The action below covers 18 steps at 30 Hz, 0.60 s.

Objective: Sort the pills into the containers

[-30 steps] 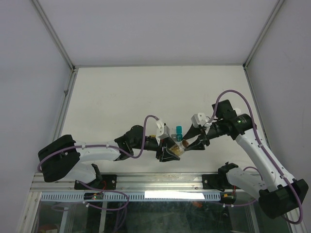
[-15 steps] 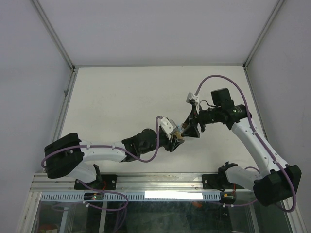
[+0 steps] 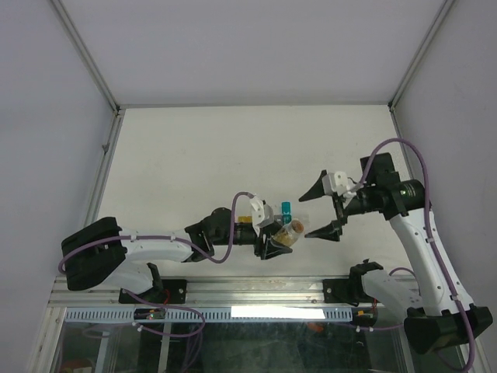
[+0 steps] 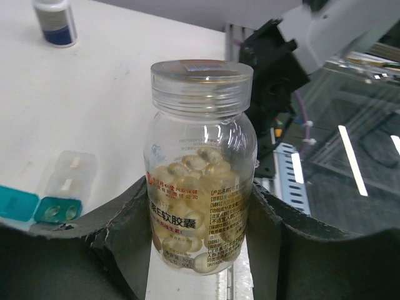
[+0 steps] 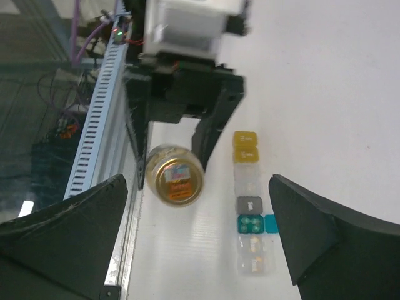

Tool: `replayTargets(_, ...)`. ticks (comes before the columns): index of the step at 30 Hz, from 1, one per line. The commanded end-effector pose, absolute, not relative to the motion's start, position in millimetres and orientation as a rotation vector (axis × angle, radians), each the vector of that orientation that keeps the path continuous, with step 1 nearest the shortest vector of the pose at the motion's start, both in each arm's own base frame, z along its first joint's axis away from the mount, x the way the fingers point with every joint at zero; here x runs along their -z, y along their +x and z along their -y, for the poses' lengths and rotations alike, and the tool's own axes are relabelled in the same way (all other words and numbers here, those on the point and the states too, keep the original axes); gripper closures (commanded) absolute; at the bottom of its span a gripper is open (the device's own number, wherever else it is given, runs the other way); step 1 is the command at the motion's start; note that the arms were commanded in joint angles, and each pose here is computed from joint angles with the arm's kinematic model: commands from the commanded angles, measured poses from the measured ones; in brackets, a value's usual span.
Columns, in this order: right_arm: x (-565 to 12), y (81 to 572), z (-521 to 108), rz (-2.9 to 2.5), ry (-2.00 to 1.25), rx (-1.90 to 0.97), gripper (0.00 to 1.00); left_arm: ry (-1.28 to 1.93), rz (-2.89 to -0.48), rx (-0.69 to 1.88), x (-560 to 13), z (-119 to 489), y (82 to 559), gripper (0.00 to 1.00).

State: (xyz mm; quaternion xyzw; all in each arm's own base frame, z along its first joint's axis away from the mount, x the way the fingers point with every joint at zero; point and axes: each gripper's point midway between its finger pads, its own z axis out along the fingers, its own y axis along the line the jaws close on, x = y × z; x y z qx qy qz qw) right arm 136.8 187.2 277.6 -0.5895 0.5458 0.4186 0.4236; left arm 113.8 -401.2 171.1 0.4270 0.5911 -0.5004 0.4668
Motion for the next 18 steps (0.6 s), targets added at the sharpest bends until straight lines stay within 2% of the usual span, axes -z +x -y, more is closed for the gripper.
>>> replayTargets(1, -263, 87, -195, -1.027, -1.640, -1.108, 0.01, 1.159, -1.191, 1.482, -224, 393, 77, 1.00)
replayTargets(7, -250, 78, -202, -1.051, -1.682, -1.208, 0.04, 1.223, -1.237, 1.510, -215, 391, 78, 1.00)
replayTargets(18, -245, 79, -208, -1.097, -1.667, -1.262, 0.23, 1.237, -1.244, 1.529, -215, 397, 78, 1.00)
